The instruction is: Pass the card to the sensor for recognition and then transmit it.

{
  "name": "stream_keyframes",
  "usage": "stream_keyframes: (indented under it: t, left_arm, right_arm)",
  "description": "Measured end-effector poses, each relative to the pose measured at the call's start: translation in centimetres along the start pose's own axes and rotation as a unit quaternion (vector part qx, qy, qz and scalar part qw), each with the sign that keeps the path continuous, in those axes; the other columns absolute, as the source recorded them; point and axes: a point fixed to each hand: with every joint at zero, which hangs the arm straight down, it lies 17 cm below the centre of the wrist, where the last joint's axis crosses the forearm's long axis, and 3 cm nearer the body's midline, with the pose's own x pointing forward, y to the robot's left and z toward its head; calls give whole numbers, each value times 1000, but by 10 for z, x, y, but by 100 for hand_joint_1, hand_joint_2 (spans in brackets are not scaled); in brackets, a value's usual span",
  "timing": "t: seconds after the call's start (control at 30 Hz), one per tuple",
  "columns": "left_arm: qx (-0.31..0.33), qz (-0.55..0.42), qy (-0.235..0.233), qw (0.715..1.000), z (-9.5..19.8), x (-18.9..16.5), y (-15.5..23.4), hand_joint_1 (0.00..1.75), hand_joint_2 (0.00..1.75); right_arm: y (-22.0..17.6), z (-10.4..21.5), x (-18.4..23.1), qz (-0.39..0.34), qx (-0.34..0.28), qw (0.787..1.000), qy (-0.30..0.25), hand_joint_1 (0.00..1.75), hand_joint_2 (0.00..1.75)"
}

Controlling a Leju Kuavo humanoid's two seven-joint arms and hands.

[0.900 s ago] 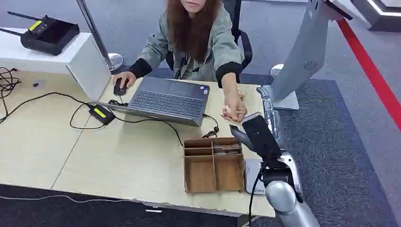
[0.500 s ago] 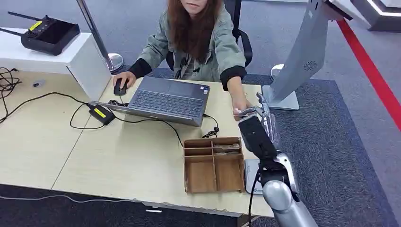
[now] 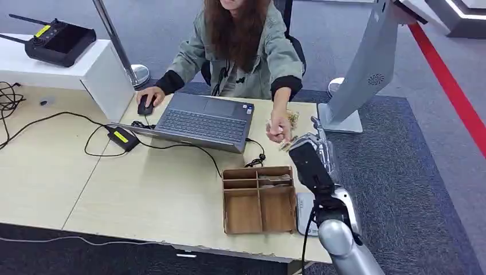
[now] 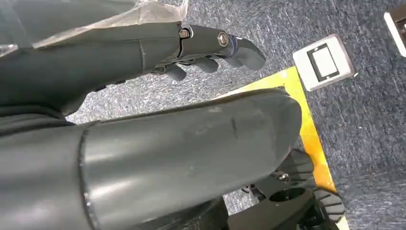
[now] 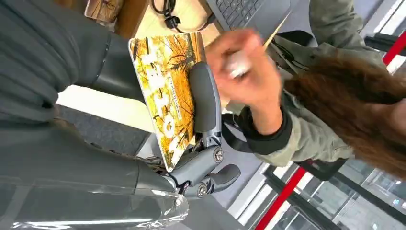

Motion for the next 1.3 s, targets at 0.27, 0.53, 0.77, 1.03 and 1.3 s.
stream_keyframes:
  t: [0.27,0.53,0.77,1.03,1.3]
  left_arm:
    - [8,6,-1,1000,0,0,3,0,0]
    - [17,36,-4,999,0,2,6,0,0]
    - [25,57,-5,998,-1,3,10,0,0]
    - [32,67,-5,997,-1,4,12,0,0]
    - [31,68,-7,997,-1,6,12,0,0]
  right_arm:
    - [-44,19,29,-30,-42,998,-37,175,175]
    - [-105,61,22,-25,-96,994,-53,175,175]
    - [-109,86,-28,-25,-105,994,-31,175,175]
    - [-66,99,-94,-33,-93,995,27,175,175]
    - [-6,110,-143,-54,-62,992,92,175,175]
